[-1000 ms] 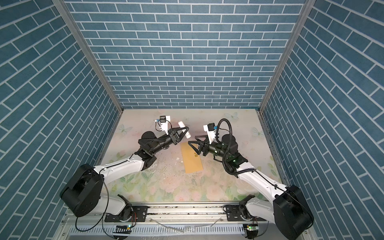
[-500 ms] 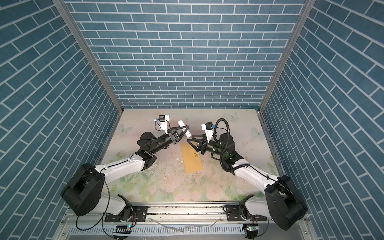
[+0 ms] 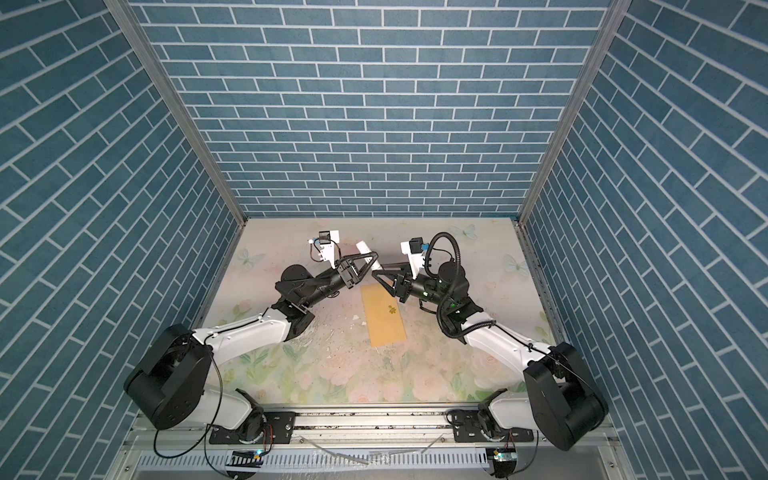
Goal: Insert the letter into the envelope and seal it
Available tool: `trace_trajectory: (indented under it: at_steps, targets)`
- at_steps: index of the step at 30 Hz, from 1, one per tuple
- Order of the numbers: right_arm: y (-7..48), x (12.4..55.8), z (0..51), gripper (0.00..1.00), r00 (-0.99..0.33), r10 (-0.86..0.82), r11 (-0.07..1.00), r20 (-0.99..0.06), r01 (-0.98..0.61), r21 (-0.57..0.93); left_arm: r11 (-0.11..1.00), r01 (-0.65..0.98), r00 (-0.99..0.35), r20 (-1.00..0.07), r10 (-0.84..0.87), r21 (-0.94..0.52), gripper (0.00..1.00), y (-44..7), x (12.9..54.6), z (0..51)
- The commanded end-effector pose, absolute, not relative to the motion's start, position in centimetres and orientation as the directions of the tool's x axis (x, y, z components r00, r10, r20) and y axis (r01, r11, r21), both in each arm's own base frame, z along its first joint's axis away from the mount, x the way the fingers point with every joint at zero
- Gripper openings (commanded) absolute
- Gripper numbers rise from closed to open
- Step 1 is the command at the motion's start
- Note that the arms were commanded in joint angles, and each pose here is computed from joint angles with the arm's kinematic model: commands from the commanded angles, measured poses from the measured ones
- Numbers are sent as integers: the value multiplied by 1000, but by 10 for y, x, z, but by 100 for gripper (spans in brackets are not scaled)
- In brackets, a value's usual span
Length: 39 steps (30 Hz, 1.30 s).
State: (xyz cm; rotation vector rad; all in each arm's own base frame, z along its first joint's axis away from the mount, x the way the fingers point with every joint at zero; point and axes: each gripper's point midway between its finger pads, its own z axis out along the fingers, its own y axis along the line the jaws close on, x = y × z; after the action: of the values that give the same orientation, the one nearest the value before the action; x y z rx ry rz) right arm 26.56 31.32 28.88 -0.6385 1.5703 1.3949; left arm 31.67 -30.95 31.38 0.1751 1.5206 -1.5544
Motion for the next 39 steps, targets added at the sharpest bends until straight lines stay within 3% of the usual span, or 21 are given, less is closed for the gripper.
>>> trace_trajectory:
  at_steps: [1, 11, 14, 17, 22, 26, 29, 33, 36, 39]
  targets:
    - [317, 267, 315, 32, -402, 220, 186, -889, -877, 443, 177, 689, -556, -669, -493, -703, 0, -311, 313, 315]
    - [318, 277, 313, 12, -421, 233, 214, -877, -857, 468, 197, 675, -558, -666, -494, -711, 0, -310, 316, 306]
    - [316, 286, 308, 6, -419, 228, 276, -879, -838, 471, 234, 666, -552, -679, -484, -708, 0, -309, 319, 299]
    - [312, 301, 298, 0, -398, 197, 414, -896, -795, 444, 278, 655, -545, -694, -470, -703, 0, -309, 323, 292]
    - [299, 321, 283, 0, -271, 6, 746, -962, -640, 185, 349, 628, -545, -713, -440, -695, 0, -309, 328, 278]
    - [294, 327, 287, 0, -178, -133, 865, -975, -501, -27, 380, 608, -551, -715, -430, -697, 0, -309, 329, 269]
    - [294, 331, 290, 0, -118, -256, 906, -960, -376, -195, 396, 600, -553, -718, -423, -695, 0, -309, 330, 265]
    - [308, 331, 294, 0, -43, -432, 882, -901, -227, -413, 402, 593, -555, -716, -423, -697, 0, -310, 332, 263]
    - [320, 330, 293, 0, -9, -487, 859, -874, -189, -476, 404, 592, -555, -717, -422, -697, 0, -311, 332, 263]
    - [323, 327, 290, 0, -12, -463, 866, -886, -222, -449, 410, 587, -555, -716, -424, -698, 0, -309, 332, 261]
